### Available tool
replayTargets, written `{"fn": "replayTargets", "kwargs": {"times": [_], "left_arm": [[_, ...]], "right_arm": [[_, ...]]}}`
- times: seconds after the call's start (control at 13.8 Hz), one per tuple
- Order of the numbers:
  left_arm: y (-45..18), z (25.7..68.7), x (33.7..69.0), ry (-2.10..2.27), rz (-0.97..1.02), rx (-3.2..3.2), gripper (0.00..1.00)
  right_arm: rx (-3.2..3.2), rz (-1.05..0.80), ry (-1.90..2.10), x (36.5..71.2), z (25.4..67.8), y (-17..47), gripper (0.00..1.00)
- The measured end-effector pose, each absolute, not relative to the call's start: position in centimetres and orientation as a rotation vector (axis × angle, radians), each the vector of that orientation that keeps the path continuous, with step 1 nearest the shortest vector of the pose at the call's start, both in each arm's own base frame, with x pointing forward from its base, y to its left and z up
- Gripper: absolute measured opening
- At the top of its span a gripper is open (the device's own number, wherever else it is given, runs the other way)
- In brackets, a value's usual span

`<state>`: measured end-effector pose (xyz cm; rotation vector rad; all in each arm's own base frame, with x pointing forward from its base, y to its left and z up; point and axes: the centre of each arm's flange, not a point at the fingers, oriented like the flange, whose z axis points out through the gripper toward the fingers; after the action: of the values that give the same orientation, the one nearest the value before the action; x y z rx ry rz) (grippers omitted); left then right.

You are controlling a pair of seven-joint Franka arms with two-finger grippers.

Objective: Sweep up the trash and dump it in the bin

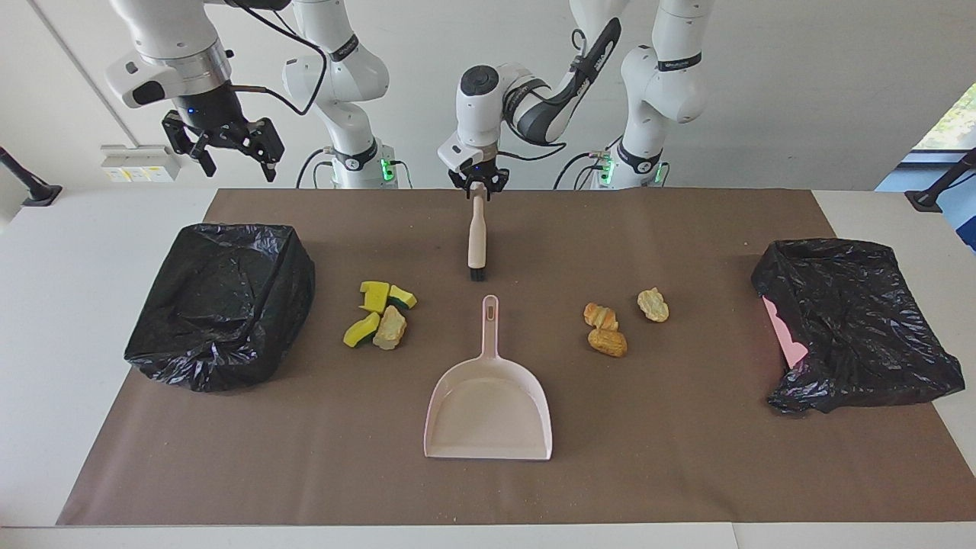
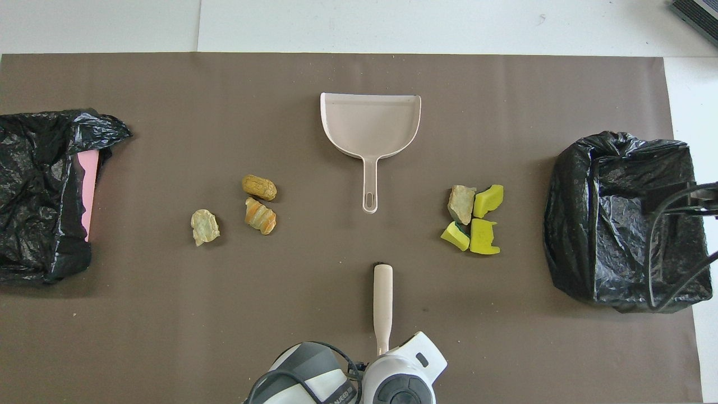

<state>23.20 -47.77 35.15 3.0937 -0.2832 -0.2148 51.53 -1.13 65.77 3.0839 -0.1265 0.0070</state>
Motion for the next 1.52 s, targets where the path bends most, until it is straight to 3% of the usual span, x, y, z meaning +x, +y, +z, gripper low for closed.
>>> {"fn": "replayTargets", "kwargs": {"times": [0.36,0.65,0.72,1.01,1.23,1.52], "left_arm": [[-47.7,35.1,23.2,-0.283,-0.216,3.095,0.51],[-47.7,35.1,23.2,-0.283,-0.217,3.095,0.41],[-47.7,35.1,23.2,-0.283,-0.218,3.096,0.30],[-47.2,36.2,23.6,-0.275,-0.266,3.124,0.26],[-43.9,41.9,28.6,-0.166,-0.379,3.164,0.26],[-34.8,48.8,35.3,-0.072,-0.420,3.118,0.26]], "right_arm": [[3.084,0.007,-0.127,51.5,65.8,-1.1,1.00],[3.084,0.007,-0.127,51.5,65.8,-1.1,1.00],[3.084,0.007,-0.127,51.5,65.8,-1.1,1.00],[3.084,0.007,-0.127,51.5,65.8,-1.1,1.00],[3.084,0.007,-0.127,51.5,65.8,-1.1,1.00],[3.084,0.007,-0.127,51.5,65.8,-1.1,1.00]]}}
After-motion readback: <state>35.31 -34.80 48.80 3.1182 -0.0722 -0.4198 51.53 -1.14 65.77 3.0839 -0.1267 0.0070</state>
